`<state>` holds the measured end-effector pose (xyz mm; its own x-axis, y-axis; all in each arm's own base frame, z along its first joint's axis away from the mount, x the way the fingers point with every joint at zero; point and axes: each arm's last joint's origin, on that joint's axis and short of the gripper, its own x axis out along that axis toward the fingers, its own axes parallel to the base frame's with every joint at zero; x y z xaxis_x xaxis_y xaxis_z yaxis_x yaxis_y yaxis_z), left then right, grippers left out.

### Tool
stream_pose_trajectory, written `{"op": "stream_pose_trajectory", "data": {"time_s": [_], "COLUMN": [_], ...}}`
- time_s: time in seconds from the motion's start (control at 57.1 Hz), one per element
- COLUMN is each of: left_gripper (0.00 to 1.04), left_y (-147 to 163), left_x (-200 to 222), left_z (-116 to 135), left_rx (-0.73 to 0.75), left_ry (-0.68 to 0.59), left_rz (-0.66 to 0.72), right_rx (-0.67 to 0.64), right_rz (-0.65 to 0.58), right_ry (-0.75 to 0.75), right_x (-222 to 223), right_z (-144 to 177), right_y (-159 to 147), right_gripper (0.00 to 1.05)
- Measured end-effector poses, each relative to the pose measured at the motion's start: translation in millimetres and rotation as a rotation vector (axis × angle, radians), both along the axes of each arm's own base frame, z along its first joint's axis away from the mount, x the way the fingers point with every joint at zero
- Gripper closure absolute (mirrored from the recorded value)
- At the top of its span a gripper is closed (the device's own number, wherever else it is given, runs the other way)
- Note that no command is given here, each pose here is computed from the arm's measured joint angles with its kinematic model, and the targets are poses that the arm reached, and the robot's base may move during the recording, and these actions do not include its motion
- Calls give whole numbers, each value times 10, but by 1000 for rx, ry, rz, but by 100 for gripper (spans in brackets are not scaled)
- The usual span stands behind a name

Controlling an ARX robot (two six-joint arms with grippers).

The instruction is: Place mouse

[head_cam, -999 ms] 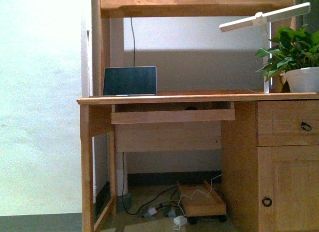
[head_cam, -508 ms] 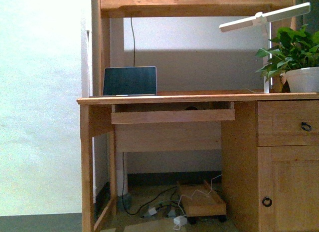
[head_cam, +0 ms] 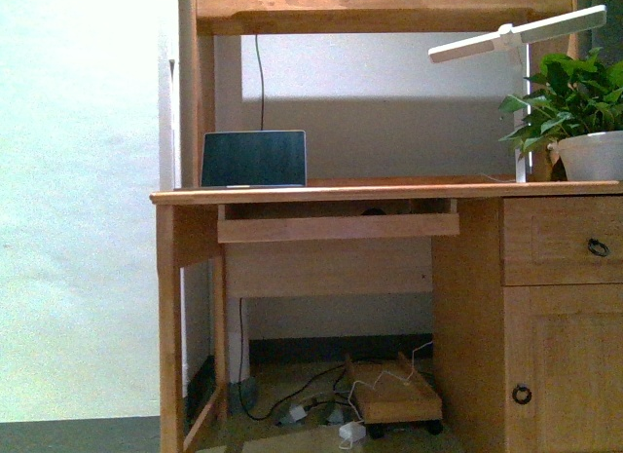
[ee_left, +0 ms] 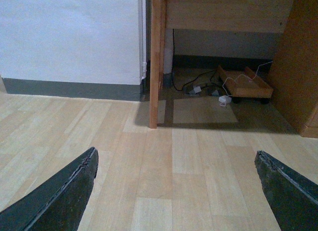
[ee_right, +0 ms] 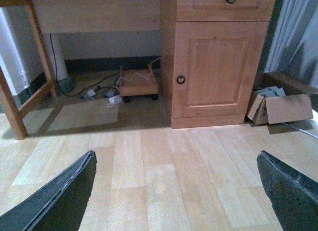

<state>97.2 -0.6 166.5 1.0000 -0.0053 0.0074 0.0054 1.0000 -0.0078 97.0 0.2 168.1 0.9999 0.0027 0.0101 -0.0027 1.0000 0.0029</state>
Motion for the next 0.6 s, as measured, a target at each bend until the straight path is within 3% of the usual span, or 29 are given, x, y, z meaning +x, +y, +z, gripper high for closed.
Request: {"op": "stream_pose_trajectory", "data": {"time_s": [0.596], "left_gripper": [8], "left_y": [0], "left_x": [0], "left_z": [0], "left_rx": [0], "left_ry": [0], "left_rz": [0], "right_rx": [0], "right_rz": [0], "right_ry": [0], "right_x": [0], "right_z": [0], "right_y": [0], "right_gripper": [7]}}
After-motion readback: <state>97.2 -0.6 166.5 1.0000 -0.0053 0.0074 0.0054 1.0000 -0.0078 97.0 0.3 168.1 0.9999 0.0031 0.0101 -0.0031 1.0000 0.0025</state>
